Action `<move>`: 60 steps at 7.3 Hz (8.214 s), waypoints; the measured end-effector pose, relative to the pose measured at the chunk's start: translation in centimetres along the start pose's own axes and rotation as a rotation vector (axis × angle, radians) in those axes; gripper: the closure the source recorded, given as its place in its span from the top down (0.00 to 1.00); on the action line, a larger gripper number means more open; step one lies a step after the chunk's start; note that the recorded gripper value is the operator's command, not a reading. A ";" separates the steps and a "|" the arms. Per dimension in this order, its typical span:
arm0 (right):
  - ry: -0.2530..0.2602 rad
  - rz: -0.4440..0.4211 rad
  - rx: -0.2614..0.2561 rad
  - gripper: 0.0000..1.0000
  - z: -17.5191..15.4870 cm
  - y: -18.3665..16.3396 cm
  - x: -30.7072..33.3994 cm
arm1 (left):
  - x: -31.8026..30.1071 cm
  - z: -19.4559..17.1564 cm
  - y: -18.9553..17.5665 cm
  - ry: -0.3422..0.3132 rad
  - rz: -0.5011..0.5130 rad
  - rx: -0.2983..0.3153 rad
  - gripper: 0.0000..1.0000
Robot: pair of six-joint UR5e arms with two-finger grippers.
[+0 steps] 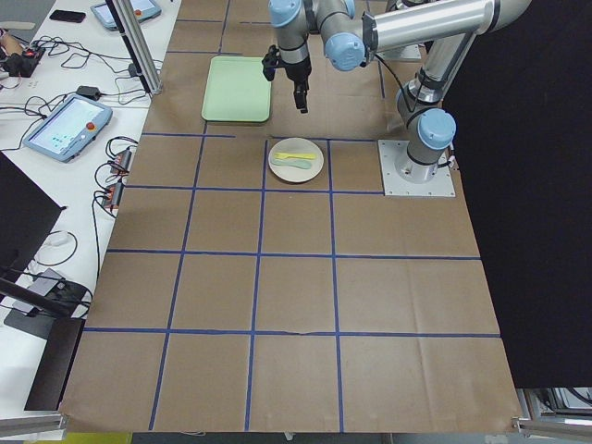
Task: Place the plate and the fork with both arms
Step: 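Lower the left gripper onto the plate rim nearest it, then close the left gripper on the white plate's rim, then carry the plate with the left gripper onto the light-green tray, then open the left gripper and lift it away while the right gripper moves toward the tray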
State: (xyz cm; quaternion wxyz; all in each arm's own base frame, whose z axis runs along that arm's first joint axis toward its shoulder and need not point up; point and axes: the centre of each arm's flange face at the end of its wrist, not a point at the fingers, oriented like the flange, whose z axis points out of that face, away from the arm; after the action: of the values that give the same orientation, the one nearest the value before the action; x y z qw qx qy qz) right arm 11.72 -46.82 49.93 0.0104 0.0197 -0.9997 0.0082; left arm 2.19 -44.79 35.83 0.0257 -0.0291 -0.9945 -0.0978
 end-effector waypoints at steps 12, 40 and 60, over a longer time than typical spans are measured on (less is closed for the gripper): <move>0.000 0.000 -0.003 1.00 0.0 0.0 0.0 | -11.3 15.5 -6.1 0.124 0.154 0.049 0.48; -0.001 0.000 -0.007 1.00 0.1 0.1 0.0 | 12.7 11.6 -22.9 0.290 0.090 0.138 0.00; 0.009 -0.003 -0.007 1.00 0.3 0.1 0.1 | 21.9 -0.9 -22.4 0.065 0.024 -0.018 0.99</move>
State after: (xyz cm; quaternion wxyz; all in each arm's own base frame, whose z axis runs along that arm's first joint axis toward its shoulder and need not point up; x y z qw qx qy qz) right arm 11.62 -46.76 49.60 0.0152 0.0212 -0.9996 0.0046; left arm -21.01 -65.75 33.63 0.0590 -0.0380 -0.9917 -0.1075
